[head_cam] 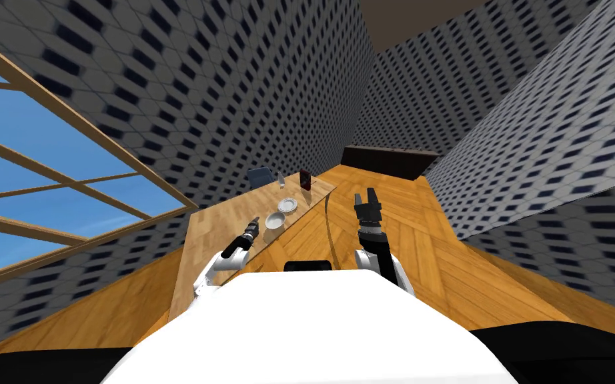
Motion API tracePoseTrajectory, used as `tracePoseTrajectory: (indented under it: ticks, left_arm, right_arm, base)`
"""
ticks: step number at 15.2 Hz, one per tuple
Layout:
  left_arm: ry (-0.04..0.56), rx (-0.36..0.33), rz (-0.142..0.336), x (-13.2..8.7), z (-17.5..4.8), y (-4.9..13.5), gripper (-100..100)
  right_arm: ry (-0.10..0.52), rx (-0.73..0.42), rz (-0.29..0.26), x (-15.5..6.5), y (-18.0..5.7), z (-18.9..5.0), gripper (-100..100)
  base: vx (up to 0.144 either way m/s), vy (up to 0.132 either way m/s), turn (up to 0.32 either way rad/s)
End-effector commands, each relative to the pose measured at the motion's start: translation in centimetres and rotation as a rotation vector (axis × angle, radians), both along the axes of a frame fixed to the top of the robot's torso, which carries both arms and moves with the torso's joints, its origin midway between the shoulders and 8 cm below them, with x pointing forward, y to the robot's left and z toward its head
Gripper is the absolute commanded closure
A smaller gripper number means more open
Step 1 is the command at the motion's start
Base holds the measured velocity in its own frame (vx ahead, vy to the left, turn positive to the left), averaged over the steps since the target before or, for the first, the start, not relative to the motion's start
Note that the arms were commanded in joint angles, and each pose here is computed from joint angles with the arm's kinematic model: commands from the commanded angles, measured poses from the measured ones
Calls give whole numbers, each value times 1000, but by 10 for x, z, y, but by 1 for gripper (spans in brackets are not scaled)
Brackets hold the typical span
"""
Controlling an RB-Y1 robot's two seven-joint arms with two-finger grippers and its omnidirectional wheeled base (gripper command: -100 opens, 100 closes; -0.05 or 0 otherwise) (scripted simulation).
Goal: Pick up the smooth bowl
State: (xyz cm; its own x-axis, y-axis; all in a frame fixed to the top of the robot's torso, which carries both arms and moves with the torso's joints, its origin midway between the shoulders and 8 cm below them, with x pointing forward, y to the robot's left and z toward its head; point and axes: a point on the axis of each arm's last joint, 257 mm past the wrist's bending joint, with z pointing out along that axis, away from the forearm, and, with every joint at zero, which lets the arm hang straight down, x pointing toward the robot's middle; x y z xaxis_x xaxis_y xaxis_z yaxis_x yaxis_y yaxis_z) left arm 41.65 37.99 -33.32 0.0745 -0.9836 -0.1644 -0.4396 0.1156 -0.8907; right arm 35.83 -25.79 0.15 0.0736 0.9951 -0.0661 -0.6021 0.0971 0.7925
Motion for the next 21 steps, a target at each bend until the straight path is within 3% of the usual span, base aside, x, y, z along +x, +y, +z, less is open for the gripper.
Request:
tracePoseTrajectory:
  ticks: [1, 5, 6, 10, 11, 15, 17, 21]
  left_arm:
    - [63, 0, 4, -10, -20, 1, -100]
    - [214, 15, 5, -35, -63, 7, -100]
    - [214, 15, 5, -35, -63, 7, -100]
    - [352, 39, 5, -62, -99, 14, -100]
    - [352, 39, 5, -62, -99, 14, -100]
    - [455, 61, 4, -86, -123, 20, -100]
    - [486, 67, 5, -93, -130, 22, -100]
    - [468, 62, 24, -83, -135, 31, -100]
  right_arm:
    - [0, 0, 0, 0, 0, 0, 0]
    - [0, 0, 0, 0, 0, 0, 0]
    - [0, 0, 0, 0, 0, 0, 0]
    - [0, 0, 0, 0, 0, 0, 0]
    - [0, 0, 0, 0, 0, 0, 0]
    - [0, 0, 0, 0, 0, 0, 0]
    - [0, 0, 0, 0, 0, 0, 0]
    - [0, 0, 0, 0, 0, 0, 0]
  base:
    - [-6, 52, -163]
    - [10, 62, -319]
    - [17, 66, -252]
    - [26, 62, -284]
    - [24, 59, -199]
    - [28, 55, -227]
    - [20, 54, -214]
    - [-7, 11, -88]
